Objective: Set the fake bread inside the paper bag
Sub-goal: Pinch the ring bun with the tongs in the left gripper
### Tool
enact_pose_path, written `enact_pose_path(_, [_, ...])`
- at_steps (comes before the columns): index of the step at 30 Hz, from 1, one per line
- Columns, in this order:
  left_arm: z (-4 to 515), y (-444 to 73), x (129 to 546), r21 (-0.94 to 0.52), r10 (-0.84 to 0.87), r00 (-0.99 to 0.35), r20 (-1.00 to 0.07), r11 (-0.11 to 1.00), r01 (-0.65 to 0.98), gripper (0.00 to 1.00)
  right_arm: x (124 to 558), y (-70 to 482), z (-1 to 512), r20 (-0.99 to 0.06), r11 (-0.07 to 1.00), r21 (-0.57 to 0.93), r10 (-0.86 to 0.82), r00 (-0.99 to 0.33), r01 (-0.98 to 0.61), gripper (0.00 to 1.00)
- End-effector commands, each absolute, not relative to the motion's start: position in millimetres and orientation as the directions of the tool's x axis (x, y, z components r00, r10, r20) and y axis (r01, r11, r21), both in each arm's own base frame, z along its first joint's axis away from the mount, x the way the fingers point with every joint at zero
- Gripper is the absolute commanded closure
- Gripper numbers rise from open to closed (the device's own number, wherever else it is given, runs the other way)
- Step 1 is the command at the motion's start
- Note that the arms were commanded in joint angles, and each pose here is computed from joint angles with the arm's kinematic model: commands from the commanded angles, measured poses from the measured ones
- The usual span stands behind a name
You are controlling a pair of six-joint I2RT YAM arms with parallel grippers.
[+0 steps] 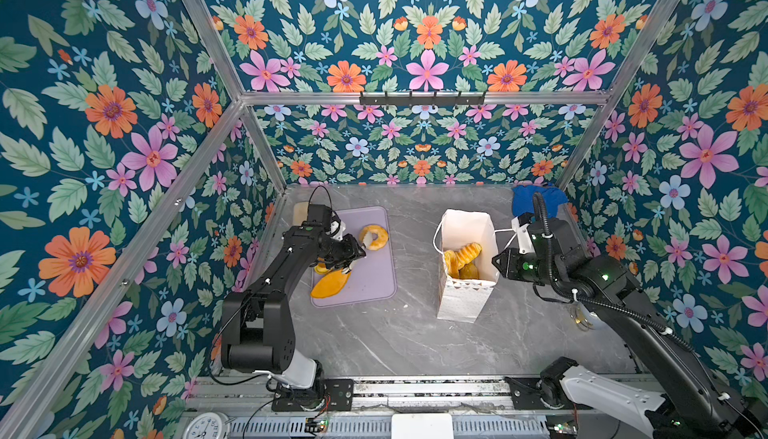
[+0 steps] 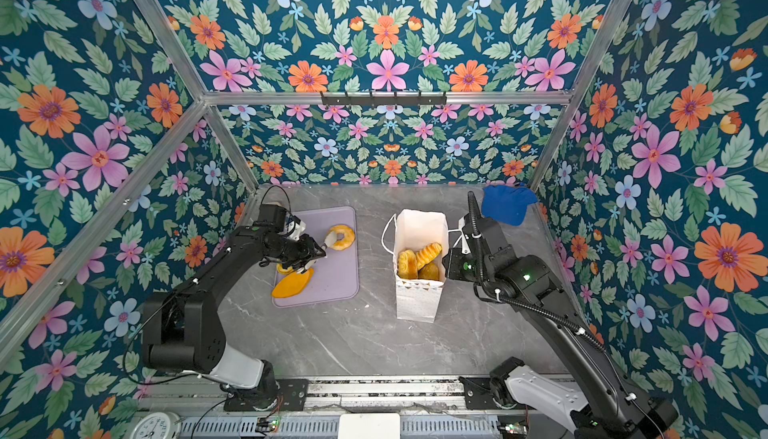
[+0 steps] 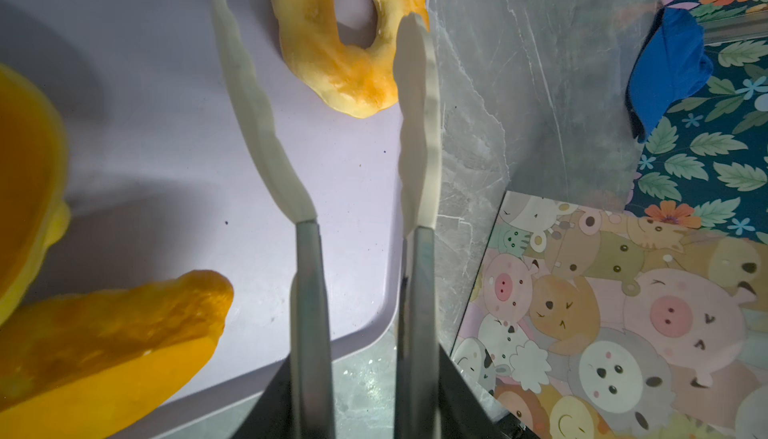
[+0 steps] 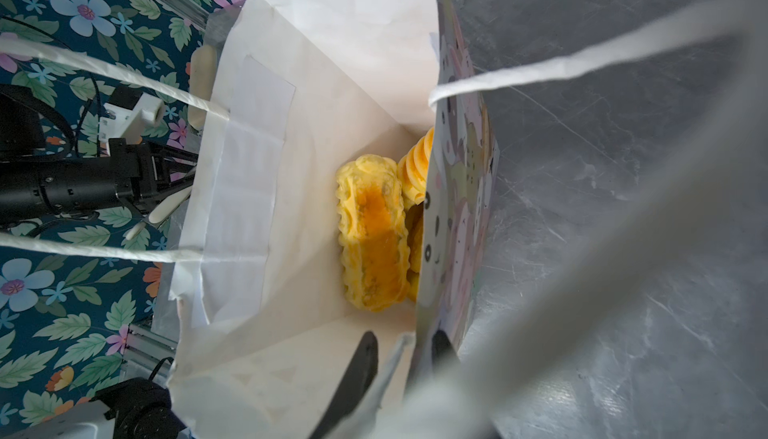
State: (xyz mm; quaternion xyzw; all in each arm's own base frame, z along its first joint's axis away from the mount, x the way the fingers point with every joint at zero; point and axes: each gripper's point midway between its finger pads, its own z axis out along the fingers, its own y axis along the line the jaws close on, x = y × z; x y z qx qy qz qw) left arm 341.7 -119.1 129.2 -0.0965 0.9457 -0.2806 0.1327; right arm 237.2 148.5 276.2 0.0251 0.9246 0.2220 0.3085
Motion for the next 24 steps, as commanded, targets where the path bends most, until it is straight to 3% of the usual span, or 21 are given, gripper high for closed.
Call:
enact_pose_path(1, [130, -120, 352, -0.558, -0.244, -0.943, -0.224, 0.826, -0.081, 0.56, 238, 147, 280, -0.569, 0.900, 0.428, 0.194, -0.799, -0.086, 0.75])
enact_pose_path(24, [95, -122, 366, -0.425, -0.174, -0.962, -0.210, 0.902, -0.070, 0.61, 237, 144, 280, -0.572, 0.904, 0.419, 0.195, -0.797, -0.081, 0.75])
